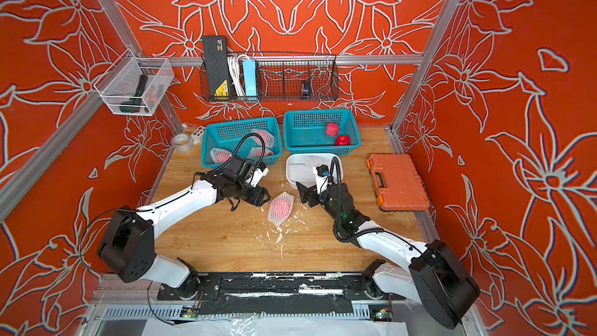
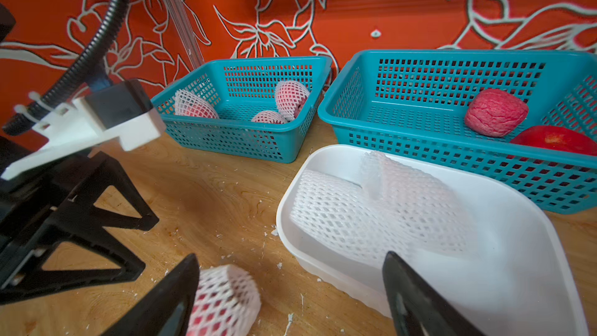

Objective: Remove foam nets from apples
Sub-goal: Place the apple at the center of the board, then remove the foam net from the apple.

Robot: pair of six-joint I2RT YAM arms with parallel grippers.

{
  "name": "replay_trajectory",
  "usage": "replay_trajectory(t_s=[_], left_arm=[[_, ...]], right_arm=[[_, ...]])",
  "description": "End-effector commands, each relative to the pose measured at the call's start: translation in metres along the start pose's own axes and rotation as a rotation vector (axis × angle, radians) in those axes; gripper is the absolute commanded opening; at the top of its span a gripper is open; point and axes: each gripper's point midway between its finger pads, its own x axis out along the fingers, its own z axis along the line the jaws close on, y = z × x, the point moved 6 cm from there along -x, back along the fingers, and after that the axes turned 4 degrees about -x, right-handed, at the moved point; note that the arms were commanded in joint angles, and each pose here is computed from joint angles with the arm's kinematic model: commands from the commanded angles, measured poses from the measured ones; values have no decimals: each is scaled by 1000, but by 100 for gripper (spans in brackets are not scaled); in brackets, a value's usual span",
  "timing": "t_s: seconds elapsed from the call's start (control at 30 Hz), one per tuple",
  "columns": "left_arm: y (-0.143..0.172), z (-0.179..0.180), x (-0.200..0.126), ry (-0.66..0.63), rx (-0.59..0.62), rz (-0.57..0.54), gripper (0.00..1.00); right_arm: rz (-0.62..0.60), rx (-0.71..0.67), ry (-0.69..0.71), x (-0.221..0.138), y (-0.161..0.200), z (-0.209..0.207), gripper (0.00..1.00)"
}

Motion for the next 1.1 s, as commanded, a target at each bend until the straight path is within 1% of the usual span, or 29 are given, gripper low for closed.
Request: replay_trajectory(t_s=[0.0,0.1,0.23,0.33,0.43,0.47,0.53,0.6,0.67,0.73,0.8,0.83,0.9,0.93,1.07], left_arm=[[-8,-10,2,62,27,-53,64],[-4,-13,8,83,16,-45,63],[5,-29,2,142,38,-86,64],[11,-36,-9,171,52,-163,68],[24,-40,-17,231,49,-253,73],[31,-43,-19,254,58,-276,75],[41,-46,-23,283,72,-315,76],[49,-44,-27,291,75,-356,76],[57,-39,-29,282,66,-415,78],[62,-35,-29,276,44,-461,80],[67,-29,-27,255,12,-479,80],[70,-25,-25,236,-3,-488,80],[78,-19,-22,223,-16,-507,81],[80,-17,-24,221,-23,-527,82],[87,-1,-21,173,-103,-538,83]], right_arm=[[12,-3,20,2,5,-2,89],[34,6,-13,8,8,2,89],[60,10,-64,14,10,8,88],[74,30,-74,15,7,10,89],[152,73,-83,14,1,12,90],[174,80,-97,11,-2,14,90],[188,56,-173,2,-4,22,89],[203,2,-235,-9,-3,28,88],[218,-57,-274,-20,5,32,86],[268,-114,-308,-28,12,38,82],[352,-175,-265,-32,16,41,75],[389,-234,-259,-36,18,47,73],[393,-376,-254,-43,23,61,74],[379,-430,-266,-46,27,67,76],[367,-631,-315,-48,42,94,78]])
